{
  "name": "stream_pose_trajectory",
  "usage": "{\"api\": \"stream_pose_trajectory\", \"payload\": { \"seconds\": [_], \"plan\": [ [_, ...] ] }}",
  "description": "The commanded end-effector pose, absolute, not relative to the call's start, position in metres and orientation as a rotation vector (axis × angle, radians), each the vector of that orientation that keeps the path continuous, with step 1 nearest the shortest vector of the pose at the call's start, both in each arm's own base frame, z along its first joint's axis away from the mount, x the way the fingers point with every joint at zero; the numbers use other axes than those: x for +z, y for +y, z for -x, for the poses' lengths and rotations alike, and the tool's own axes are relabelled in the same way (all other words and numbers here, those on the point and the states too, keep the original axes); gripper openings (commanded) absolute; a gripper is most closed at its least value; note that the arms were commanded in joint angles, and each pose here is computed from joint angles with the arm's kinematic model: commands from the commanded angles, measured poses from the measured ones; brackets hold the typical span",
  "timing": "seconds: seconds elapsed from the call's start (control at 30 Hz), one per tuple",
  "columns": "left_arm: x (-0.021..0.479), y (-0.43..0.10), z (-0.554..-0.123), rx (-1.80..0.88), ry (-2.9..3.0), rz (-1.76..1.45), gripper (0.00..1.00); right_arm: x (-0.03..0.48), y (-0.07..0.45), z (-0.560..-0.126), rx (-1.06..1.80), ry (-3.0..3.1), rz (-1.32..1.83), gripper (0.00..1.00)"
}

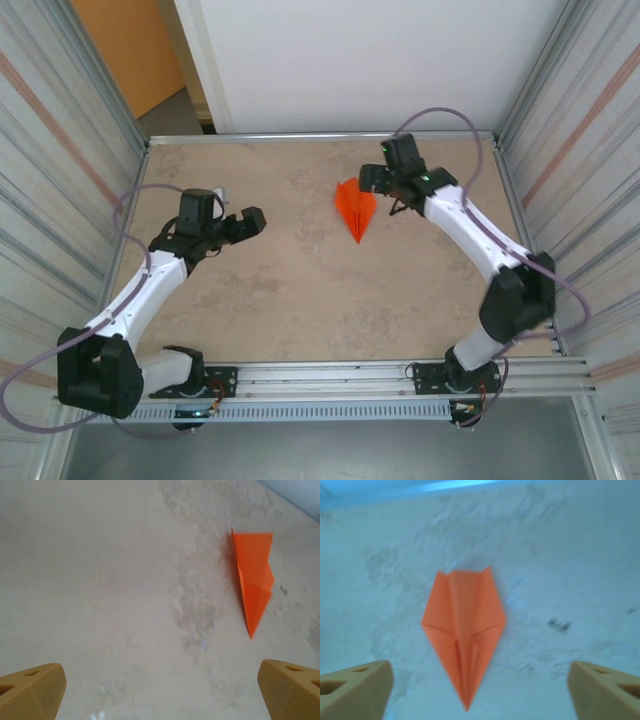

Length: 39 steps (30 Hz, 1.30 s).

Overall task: Fold a paper plane with a square sheet of paper (pick it up from the middle)
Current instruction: Move the paper plane to the center of the table, then reset both arms

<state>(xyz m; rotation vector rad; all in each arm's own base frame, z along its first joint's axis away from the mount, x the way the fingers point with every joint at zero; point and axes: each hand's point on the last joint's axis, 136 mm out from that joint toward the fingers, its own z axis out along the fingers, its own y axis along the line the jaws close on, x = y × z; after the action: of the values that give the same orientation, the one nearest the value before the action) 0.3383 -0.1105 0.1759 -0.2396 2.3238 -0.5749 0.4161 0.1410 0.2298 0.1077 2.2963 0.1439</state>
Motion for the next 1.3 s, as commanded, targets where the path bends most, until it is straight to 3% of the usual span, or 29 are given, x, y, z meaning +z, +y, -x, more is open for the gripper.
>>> {"api": "stream_pose_trajectory", "payload": {
  "seconds": [0.0,0.23,0.43,0.7,0.93,1.27],
  "plan": [
    [0.198,-0.071,-0.355,-0.314,2.155,0.269,0.99,0.236,0.079,-0.404,-0.039,2.167,-0.228,0.99],
    [0.181,-0.016,-0.347,0.033,2.008,0.328,0.99,0.213,-0.048,-0.348,-0.223,1.993,-0.546,0.99],
    [0.163,0.008,-0.343,0.255,1.969,0.217,0.99,0.169,-0.095,-0.322,-0.326,1.921,-0.651,0.99],
    [0.136,0.005,-0.359,0.14,1.943,0.066,0.99,0.12,-0.093,-0.336,-0.33,1.936,-0.573,0.99],
    [0.127,-0.014,-0.374,0.045,1.873,-0.102,0.99,0.113,-0.066,-0.36,-0.165,1.881,-0.422,0.99],
    [0.094,-0.011,-0.392,-0.011,1.921,-0.094,0.99,0.087,-0.037,-0.383,-0.04,1.909,-0.255,0.99]
  ]
}}
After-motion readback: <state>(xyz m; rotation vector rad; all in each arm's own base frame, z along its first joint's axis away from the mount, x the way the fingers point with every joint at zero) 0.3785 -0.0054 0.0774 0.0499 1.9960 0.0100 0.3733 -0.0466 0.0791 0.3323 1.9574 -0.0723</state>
